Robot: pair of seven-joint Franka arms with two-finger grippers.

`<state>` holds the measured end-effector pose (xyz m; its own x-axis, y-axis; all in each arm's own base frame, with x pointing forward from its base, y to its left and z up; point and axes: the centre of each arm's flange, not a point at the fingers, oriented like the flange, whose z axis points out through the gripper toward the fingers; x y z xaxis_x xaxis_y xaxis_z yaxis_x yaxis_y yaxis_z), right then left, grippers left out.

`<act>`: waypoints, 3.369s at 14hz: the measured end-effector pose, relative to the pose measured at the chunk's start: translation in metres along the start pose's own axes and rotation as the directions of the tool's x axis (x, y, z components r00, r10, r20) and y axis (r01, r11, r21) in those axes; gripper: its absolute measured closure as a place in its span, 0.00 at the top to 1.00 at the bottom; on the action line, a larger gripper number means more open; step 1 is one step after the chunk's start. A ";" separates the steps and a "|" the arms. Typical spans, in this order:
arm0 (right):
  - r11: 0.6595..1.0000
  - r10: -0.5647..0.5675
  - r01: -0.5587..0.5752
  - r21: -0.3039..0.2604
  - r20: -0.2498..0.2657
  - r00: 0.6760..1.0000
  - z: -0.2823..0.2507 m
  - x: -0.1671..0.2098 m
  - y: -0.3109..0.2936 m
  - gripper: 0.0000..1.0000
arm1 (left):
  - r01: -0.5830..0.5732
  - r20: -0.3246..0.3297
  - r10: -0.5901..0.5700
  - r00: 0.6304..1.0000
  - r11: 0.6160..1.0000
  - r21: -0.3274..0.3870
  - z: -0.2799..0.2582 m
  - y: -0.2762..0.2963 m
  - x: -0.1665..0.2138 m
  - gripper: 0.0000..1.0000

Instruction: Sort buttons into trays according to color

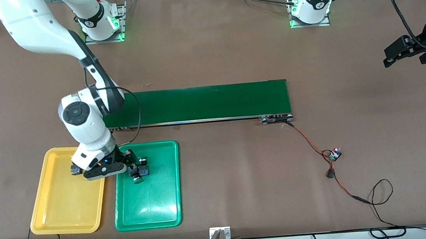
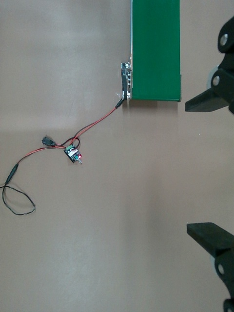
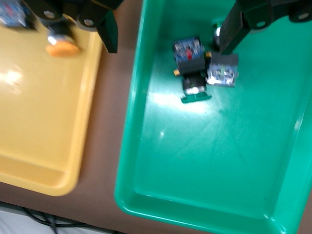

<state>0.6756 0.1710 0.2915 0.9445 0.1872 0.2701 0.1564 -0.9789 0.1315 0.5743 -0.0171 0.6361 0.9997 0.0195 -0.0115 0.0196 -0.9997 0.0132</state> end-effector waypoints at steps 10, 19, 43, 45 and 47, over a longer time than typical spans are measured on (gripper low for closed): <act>0.978 0.204 -0.207 -0.004 0.177 0.963 -0.179 -0.010 0.089 0.93 | -0.007 -0.027 0.007 1.000 1.000 -0.002 0.024 0.004 0.002 1.00; 0.976 0.202 -0.215 0.031 0.237 0.950 -0.295 -0.067 0.218 0.93 | -0.008 -0.029 0.008 1.000 1.000 -0.001 0.025 0.004 -0.019 1.00; 0.983 0.123 -0.155 0.101 0.267 0.956 -0.296 -0.072 0.197 0.95 | -0.011 -0.019 0.011 1.000 1.000 -0.001 0.019 0.005 -0.026 1.00; 0.982 0.126 -0.158 0.100 0.268 0.955 -0.295 -0.072 0.199 0.95 | -0.012 -0.018 0.012 1.000 1.000 -0.001 0.019 0.006 -0.026 1.00; 0.983 0.121 -0.152 0.102 0.267 0.956 -0.295 -0.072 0.200 0.95 | -0.012 -0.017 0.012 1.000 1.000 -0.001 0.019 0.006 -0.026 1.00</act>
<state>0.5532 -0.0141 0.5800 0.9991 0.0390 0.0193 0.0392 -0.9992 -0.0090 0.5477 -0.0237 0.6174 1.0000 0.0074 0.0061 0.0073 -0.9999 0.0138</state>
